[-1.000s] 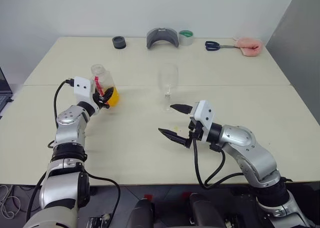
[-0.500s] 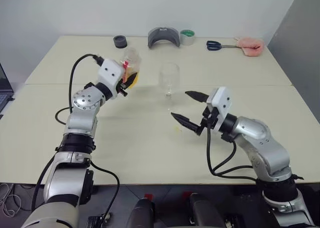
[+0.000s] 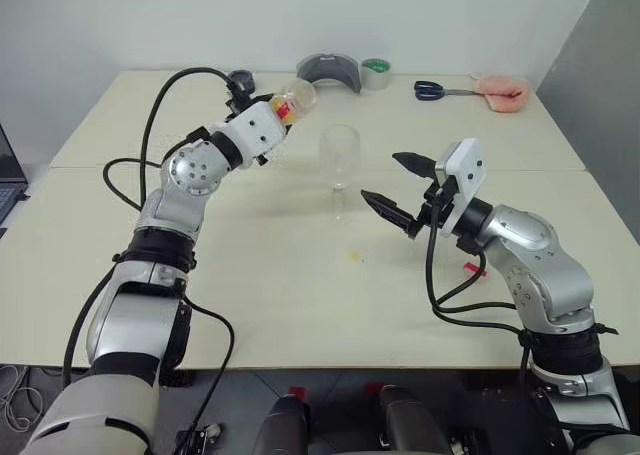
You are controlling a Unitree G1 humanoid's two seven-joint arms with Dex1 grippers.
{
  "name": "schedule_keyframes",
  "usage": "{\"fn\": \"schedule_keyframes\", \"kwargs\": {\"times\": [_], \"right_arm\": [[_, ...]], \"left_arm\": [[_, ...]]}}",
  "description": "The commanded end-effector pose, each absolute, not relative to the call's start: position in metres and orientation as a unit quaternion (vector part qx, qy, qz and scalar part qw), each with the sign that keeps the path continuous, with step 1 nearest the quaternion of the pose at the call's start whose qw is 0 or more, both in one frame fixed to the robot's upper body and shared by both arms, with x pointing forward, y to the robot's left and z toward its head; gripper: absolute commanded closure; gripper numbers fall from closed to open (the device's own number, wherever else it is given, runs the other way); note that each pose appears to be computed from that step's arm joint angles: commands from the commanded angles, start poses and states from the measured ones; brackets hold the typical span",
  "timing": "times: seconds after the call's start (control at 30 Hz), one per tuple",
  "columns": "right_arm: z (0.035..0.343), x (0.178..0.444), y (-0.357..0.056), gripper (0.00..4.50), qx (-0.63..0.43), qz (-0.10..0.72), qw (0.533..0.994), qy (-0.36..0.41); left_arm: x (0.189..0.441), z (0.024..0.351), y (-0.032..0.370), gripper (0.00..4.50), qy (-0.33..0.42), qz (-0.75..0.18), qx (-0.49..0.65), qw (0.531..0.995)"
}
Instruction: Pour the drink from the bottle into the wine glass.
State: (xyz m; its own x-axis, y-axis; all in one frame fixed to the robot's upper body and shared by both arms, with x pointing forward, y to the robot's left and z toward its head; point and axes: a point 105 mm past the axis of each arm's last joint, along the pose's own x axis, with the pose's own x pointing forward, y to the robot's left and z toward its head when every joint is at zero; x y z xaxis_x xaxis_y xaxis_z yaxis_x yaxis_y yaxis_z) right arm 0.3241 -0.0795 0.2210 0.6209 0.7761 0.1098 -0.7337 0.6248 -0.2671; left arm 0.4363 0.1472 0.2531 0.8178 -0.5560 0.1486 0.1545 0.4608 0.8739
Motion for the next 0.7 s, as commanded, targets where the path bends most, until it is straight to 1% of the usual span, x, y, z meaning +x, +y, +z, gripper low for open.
{"fn": "schedule_keyframes", "kwargs": {"times": [0.03,0.7], "right_arm": [[0.232,0.320,-0.081,0.00,-0.090,0.416,0.895,-0.131],[0.226,0.314,-0.076,0.00,-0.088,0.410,0.898,-0.134]], "left_arm": [[0.433,0.280,0.139,2.79,-0.265,-0.195,0.510,0.795],[0.437,0.293,0.134,2.79,-0.310,-0.159,0.618,0.705]]}}
